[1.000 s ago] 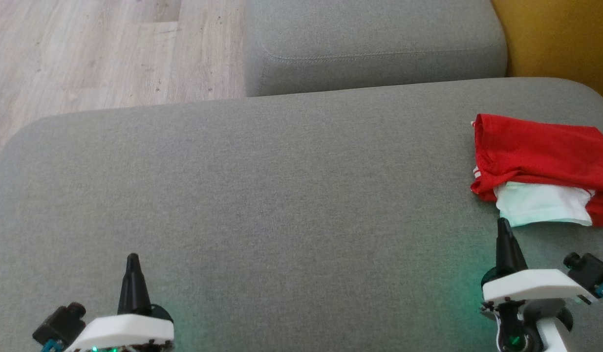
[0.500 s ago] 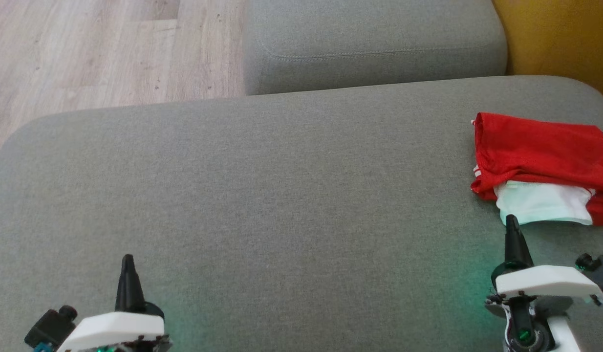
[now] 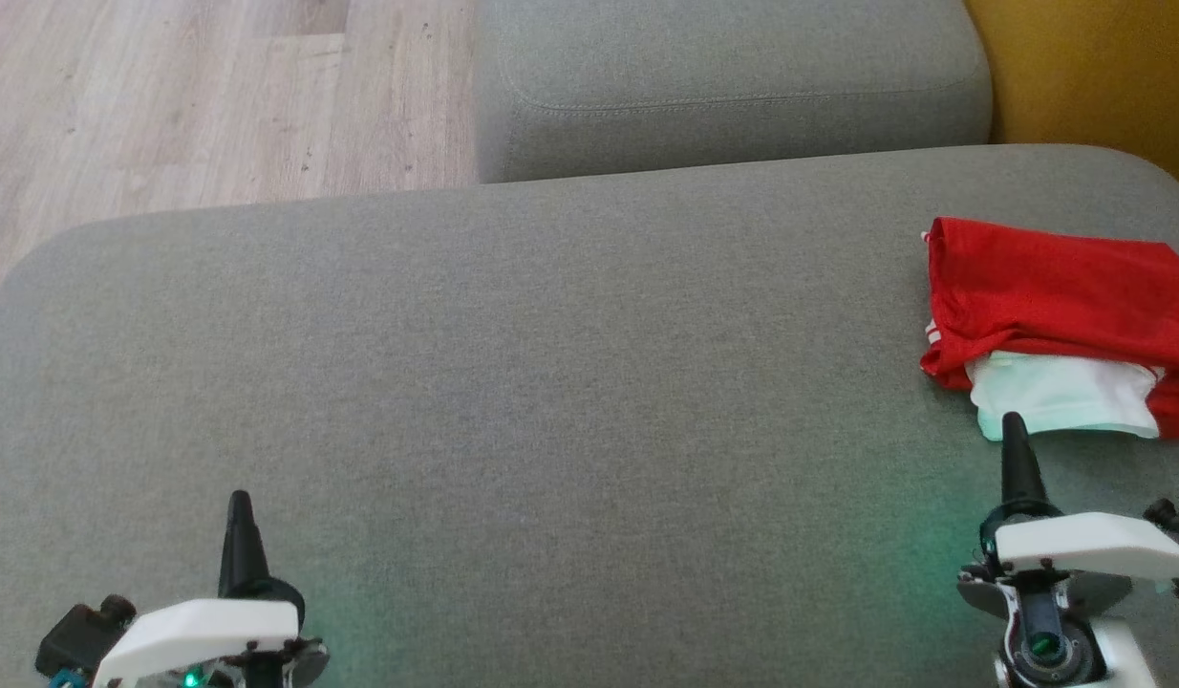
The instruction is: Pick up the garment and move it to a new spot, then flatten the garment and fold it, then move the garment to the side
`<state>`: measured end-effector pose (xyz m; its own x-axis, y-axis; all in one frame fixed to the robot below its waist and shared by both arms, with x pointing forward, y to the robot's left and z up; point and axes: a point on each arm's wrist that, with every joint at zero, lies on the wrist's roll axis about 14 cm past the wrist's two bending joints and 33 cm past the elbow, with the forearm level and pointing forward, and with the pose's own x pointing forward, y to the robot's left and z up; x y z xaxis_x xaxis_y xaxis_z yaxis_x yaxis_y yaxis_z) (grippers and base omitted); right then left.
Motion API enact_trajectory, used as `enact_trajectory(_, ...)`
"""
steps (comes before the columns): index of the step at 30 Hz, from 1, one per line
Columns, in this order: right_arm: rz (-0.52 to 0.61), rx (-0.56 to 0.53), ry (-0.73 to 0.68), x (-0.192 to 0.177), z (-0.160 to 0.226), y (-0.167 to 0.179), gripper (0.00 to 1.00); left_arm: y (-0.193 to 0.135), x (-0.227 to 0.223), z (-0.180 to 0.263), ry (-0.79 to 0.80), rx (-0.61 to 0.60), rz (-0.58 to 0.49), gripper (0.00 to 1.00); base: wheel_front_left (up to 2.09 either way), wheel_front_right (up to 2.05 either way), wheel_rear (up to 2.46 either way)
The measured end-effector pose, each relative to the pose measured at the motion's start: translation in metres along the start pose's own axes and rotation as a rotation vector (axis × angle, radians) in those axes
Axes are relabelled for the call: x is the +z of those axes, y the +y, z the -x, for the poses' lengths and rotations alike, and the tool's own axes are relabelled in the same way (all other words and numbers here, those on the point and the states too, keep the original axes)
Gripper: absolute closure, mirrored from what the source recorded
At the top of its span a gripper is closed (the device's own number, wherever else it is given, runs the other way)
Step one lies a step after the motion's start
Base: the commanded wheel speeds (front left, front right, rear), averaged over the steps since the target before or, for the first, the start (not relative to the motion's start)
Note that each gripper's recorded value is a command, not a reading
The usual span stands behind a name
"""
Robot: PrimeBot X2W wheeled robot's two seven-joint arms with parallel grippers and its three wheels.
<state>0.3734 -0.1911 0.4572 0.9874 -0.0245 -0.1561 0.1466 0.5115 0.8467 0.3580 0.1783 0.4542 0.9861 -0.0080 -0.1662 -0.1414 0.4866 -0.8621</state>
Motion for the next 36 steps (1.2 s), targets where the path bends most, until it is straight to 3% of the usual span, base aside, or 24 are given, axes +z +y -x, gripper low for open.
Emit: enact_trajectory(36, -0.378, 0.049, -0.019, 0.019, -0.003, 0.011, 1.0, -0.007, 0.013, -0.007, -0.003, -0.031, 0.357, 1.0, 0.0, 0.0, 0.0)
